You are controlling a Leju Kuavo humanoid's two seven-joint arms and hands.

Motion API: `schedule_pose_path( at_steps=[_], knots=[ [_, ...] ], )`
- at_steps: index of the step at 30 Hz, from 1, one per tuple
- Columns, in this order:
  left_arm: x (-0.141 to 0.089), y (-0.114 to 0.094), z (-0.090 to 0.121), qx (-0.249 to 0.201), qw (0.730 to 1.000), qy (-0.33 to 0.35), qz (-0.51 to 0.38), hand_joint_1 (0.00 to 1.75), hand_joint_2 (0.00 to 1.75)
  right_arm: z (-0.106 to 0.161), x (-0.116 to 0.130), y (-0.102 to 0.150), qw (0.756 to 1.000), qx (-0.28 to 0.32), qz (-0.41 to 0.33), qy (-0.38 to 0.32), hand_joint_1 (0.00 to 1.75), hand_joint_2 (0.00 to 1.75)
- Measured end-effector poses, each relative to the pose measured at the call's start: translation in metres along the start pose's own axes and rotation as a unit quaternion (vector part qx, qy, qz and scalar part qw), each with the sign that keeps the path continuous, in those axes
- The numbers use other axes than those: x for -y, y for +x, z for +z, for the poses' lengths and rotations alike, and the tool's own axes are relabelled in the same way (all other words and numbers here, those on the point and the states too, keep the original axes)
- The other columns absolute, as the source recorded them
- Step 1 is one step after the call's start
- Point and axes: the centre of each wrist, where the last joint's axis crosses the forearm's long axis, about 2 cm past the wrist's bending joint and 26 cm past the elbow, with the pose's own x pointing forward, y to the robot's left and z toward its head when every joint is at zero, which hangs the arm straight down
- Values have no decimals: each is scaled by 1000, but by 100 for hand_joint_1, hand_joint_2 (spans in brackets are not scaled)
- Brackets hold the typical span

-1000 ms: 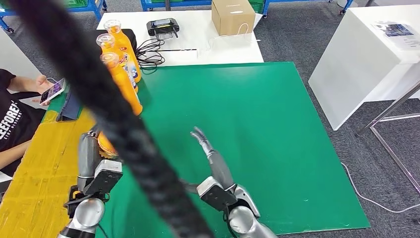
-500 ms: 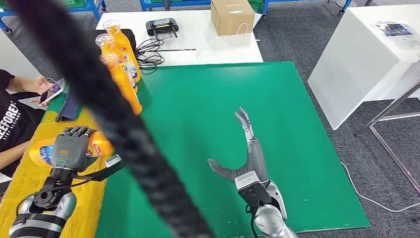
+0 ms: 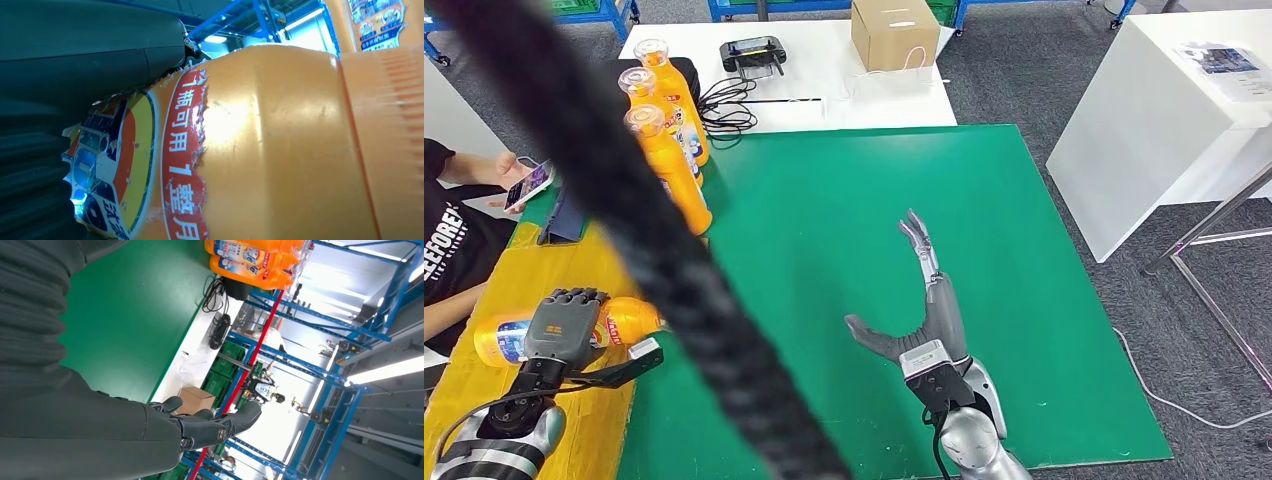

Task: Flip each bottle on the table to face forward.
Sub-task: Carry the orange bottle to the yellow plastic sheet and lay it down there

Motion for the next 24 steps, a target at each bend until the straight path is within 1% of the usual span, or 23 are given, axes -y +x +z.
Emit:
schedule_pose_path(
  at_steps=[4, 7, 12, 16, 24],
  knots=[
    [1, 0, -1, 1, 1000, -4, -1, 175, 175, 0, 0, 0, 1000, 0, 0, 0, 0, 175],
    [3, -2, -2, -4, 1000, -20, 4, 175, 175, -1, 0, 0, 1000, -1, -3, 3, 0, 175],
    [16, -8, -5, -35, 998, -55, 24, 175, 175, -9, -1, 1, 1000, -6, -11, 22, 0, 175],
    [25, -12, -6, -58, 995, -70, 48, 0, 175, -17, -3, 1, 1000, 1, -12, 28, 0, 175],
    [35, -5, -7, -80, 990, -80, 88, 0, 175, -19, -10, -1, 999, -4, -17, 50, 0, 175]
  ],
)
